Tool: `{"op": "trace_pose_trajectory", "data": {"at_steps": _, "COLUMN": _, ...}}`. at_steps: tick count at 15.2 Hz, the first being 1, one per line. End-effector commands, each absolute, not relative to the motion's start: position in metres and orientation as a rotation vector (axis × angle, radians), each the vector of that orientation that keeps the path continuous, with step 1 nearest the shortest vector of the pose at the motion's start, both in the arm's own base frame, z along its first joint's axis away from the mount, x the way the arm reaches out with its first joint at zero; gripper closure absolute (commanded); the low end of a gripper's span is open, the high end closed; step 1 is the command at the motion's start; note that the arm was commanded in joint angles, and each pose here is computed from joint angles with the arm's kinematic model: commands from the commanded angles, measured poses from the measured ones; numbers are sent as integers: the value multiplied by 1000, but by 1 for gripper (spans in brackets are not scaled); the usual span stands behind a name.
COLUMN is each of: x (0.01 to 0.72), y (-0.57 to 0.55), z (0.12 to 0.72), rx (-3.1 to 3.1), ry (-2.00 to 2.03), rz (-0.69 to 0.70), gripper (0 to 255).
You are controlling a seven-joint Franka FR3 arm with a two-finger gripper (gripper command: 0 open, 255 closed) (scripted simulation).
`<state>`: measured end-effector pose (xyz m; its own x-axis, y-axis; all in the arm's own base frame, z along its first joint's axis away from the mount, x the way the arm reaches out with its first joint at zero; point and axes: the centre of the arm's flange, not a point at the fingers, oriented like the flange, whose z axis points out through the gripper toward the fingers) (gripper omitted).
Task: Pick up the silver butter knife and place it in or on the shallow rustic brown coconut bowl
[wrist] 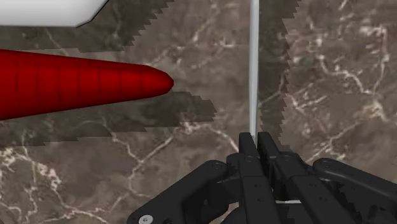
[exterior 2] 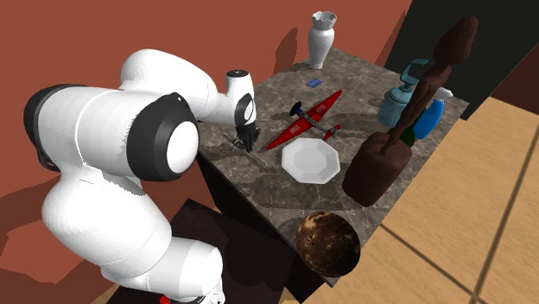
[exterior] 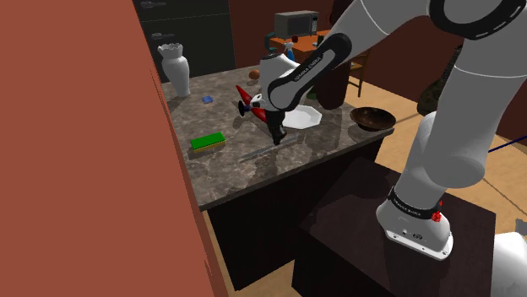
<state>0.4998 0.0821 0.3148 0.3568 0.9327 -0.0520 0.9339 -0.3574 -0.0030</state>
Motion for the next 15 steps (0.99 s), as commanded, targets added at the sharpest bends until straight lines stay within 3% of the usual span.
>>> {"op": "trace_pose_trajectory", "data": {"at_steps": 1, "x": 500, "y": 82, "z": 323, "rx": 2565, "ry": 1765, "rz": -69, "gripper": 255}}
{"op": "trace_pose_trajectory", "data": {"at_steps": 15, "x": 500, "y": 82, "z": 397, "rx": 2565, "ry": 1765, "rz": -69, "gripper": 255}}
